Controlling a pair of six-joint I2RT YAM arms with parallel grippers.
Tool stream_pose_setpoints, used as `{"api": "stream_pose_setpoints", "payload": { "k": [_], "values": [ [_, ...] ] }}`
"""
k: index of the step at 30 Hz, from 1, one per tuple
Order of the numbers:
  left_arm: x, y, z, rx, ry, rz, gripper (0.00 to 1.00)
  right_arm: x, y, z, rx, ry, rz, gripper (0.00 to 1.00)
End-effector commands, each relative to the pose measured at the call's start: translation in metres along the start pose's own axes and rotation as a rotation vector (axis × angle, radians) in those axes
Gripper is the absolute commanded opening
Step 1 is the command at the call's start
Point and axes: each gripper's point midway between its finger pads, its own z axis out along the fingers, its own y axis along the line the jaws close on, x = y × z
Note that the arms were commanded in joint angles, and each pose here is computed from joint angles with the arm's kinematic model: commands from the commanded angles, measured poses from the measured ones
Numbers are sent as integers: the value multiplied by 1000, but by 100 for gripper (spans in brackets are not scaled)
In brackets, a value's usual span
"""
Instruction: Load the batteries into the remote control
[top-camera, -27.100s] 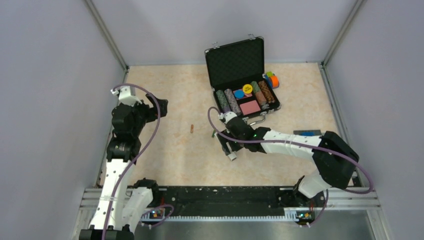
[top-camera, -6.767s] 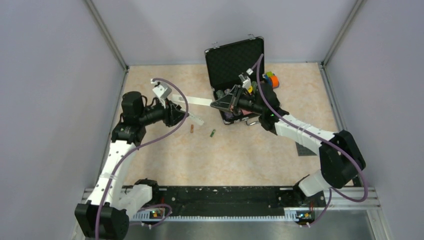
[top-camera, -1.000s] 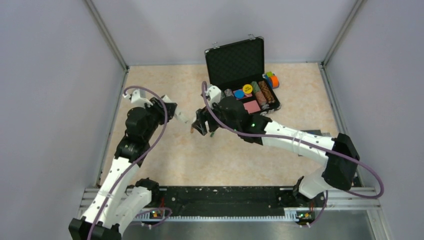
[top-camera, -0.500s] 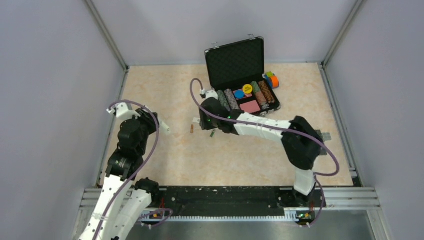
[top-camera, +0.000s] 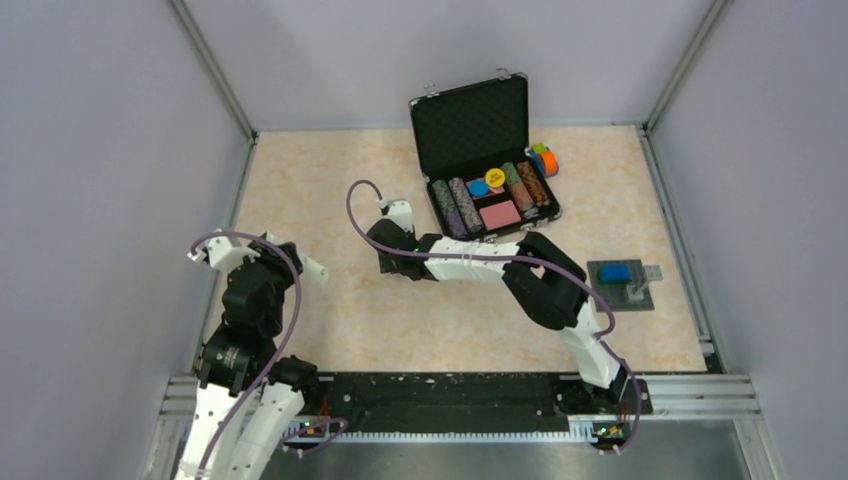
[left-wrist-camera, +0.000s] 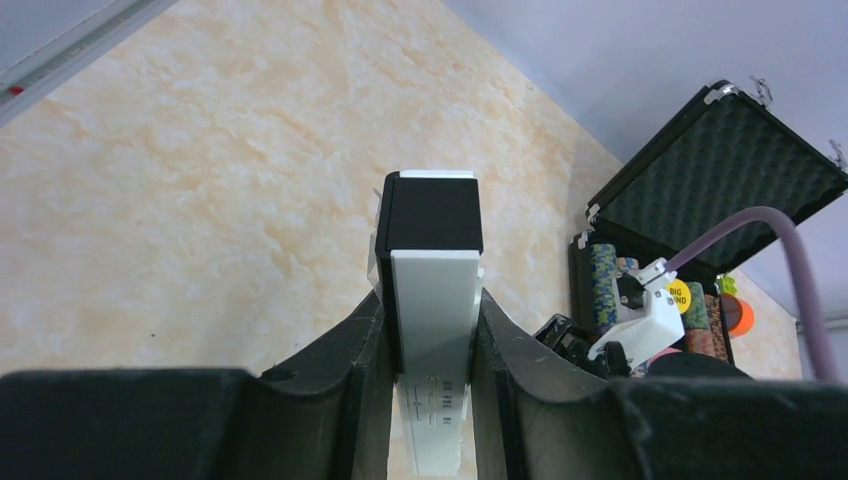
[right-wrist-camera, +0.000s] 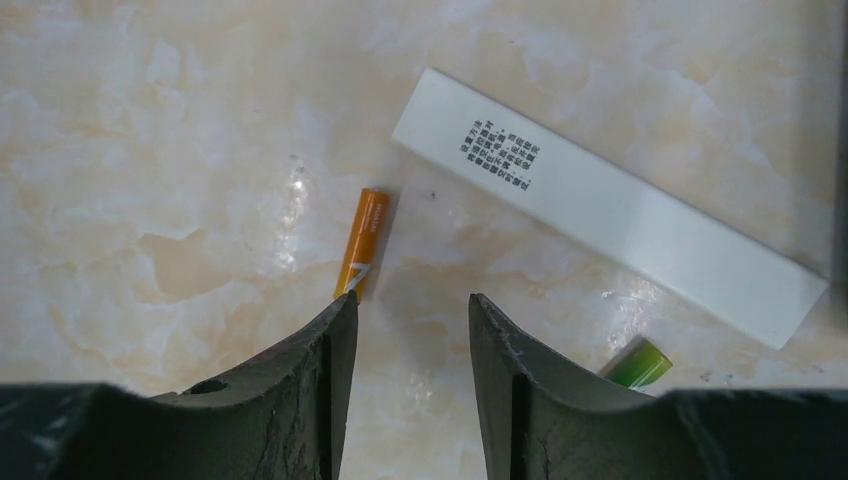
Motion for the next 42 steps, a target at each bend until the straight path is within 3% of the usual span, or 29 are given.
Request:
{"api": "stream_pose_setpoints", "payload": {
  "k": [1,21,32,36,42],
  "values": [
    [-19,5,-9,-16,-77,-20,0,-24,11,13,30,-108,56,44],
    [-42,10,-24,-9,-166,11,0,-32,45,34,13,-172,52,47],
    [-53,12,-25,-34,-201,38,0,-11,19,40,221,-163,-29,47],
    [-52,13,-23,-40,-204,38,0,-6,15,35,223,-142,-28,39],
    [-49,13,-22,-39,-202,21,0,-5,16,30,200,-122,-46,8]
  ]
}}
